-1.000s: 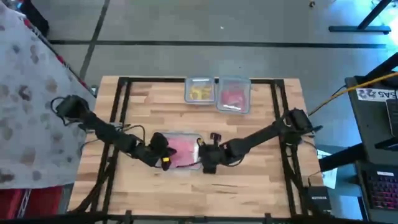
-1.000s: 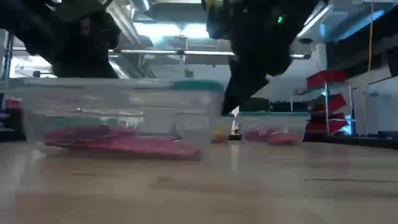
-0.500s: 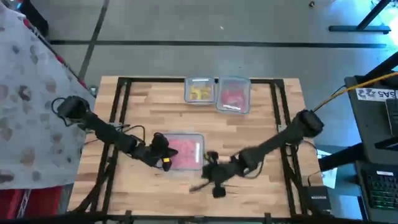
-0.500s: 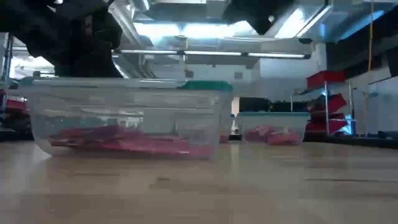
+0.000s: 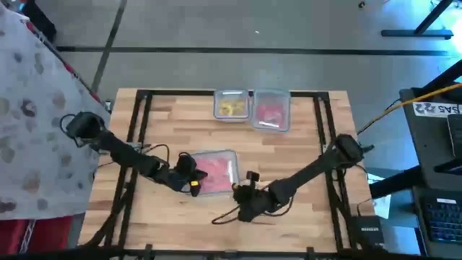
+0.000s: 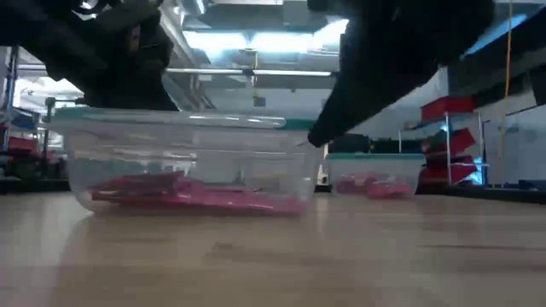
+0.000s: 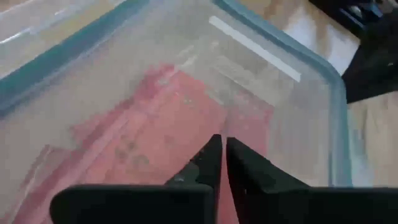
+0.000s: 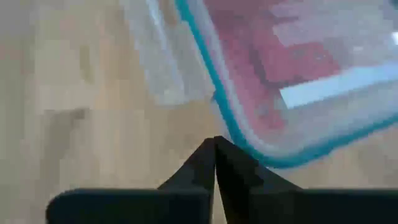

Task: Sort candy
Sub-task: Close the rectangular transparent bin

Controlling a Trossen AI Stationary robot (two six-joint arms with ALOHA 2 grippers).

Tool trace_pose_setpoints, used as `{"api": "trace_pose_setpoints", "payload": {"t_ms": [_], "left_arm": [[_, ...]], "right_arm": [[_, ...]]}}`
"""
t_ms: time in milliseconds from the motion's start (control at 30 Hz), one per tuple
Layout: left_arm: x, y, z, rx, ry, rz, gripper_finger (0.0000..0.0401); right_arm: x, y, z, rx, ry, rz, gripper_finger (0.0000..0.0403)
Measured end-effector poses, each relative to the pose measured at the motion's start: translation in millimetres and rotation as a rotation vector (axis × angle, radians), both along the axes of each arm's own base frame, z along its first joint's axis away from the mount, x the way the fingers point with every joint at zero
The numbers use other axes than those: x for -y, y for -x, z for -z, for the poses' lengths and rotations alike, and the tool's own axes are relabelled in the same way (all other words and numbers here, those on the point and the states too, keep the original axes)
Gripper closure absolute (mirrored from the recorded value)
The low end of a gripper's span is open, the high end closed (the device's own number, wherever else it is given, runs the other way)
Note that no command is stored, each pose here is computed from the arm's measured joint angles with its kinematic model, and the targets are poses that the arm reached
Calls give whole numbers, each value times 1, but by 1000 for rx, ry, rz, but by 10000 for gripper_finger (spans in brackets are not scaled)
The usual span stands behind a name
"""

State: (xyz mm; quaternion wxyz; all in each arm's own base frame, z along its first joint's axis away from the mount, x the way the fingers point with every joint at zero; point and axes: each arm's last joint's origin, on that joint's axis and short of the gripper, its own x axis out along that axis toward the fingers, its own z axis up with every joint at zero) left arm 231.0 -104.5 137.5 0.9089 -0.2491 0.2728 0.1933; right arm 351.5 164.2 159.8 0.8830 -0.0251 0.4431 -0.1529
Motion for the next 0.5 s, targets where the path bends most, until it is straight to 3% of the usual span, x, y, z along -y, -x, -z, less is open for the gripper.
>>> {"api": "trace_pose_setpoints", "payload": {"t_ms": [133,233,400,500], "left_arm": [[5,1,-1,-5,30,49,392],[6,1,-1,-1,30,44,392],[6,2,-1,-2,29,38,392],[6,2,-1,0,28,35,392]], "right_arm": [[20,5,2,-81,140,53,402],[29,12,-9,-109,167,88,402],[20,20,-34,-38,125,55,402],[3,18,-41,17,23,-63,402]]}}
